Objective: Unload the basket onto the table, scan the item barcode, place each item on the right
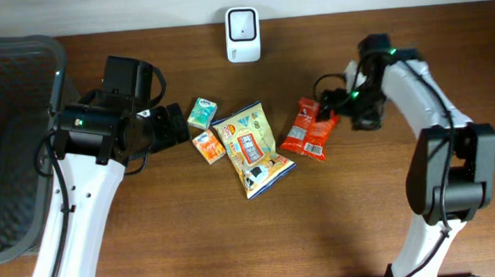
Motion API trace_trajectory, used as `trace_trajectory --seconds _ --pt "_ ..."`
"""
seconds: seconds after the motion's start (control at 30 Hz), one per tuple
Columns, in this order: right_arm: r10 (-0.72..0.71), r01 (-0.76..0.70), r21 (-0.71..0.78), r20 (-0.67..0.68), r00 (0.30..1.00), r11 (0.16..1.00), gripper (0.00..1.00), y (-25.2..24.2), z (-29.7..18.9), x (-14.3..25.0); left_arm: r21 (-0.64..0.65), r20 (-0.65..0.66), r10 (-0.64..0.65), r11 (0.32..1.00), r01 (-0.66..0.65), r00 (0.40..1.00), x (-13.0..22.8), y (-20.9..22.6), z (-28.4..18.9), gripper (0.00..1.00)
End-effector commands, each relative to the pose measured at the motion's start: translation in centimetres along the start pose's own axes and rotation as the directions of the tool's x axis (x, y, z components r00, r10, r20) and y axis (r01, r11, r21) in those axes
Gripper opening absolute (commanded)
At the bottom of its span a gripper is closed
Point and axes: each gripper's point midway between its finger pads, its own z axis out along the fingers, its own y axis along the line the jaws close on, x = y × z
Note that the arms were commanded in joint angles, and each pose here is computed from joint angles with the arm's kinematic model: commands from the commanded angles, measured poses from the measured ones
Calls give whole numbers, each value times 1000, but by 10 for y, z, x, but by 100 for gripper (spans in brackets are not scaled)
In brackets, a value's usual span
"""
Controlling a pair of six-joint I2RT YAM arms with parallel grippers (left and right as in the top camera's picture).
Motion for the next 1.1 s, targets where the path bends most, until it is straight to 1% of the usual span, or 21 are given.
trace_trajectory --seconds 0.0,0.1,0.17,0.23,0.27,0.4,0.47,0.7,0.77,0.83,0.87,0.9,0.97,1.0,1.07 --pt "46 -46 -81 1 999 996 99 7 12 0 -4 -1 -11 1000 11 1000 0 0 1 99" --pt "98 -99 -83 -7 995 992 100 5 20 4 -4 -1 -11 1000 11 1000 0 0 1 99" --pt "106 -107 -89 -12 994 990 91 6 30 9 -4 -1 -11 1000 11 1000 0 0 1 99" --pt "104 -104 -106 -11 995 989 78 8 38 11 -4 -1 -11 1000 11 1000 0 0 1 99" --pt "109 -109 -109 -10 994 988 76 9 41 12 -4 -1 -11 1000 11 1000 0 0 1 99" --pt "105 -107 -127 -22 994 986 56 12 44 16 -4 -1 -11 1000 11 1000 0 0 1 99" --pt "92 -93 -127 -12 996 988 50 15 46 15 -4 -1 -11 1000 11 1000 0 0 1 99" --pt "47 -44 -135 20 999 990 49 22 61 15 -4 -1 -11 1000 11 1000 0 0 1 99" --pt "32 -27 -139 34 999 990 45 23 67 16 -4 -1 -11 1000 11 1000 0 0 1 99" --pt "33 -27 -133 42 999 991 28 20 68 15 -4 -1 -11 1000 11 1000 0 0 1 99" --pt "35 -29 -134 44 998 991 16 20 67 14 -4 0 -11 1000 11 1000 0 0 1 99" --pt "39 -33 -136 45 998 990 13 20 64 12 -4 -1 -11 1000 11 1000 0 0 1 99" --pt "47 -40 -138 49 998 990 10 21 54 6 -4 -1 -11 1000 11 1000 0 0 1 99" --pt "48 -40 -137 54 997 990 4 23 46 0 -4 -1 -11 1000 11 1000 0 0 1 99" --pt "52 -46 -89 73 996 995 4 19 27 -12 -4 -1 -11 1000 11 1000 0 0 1 99"
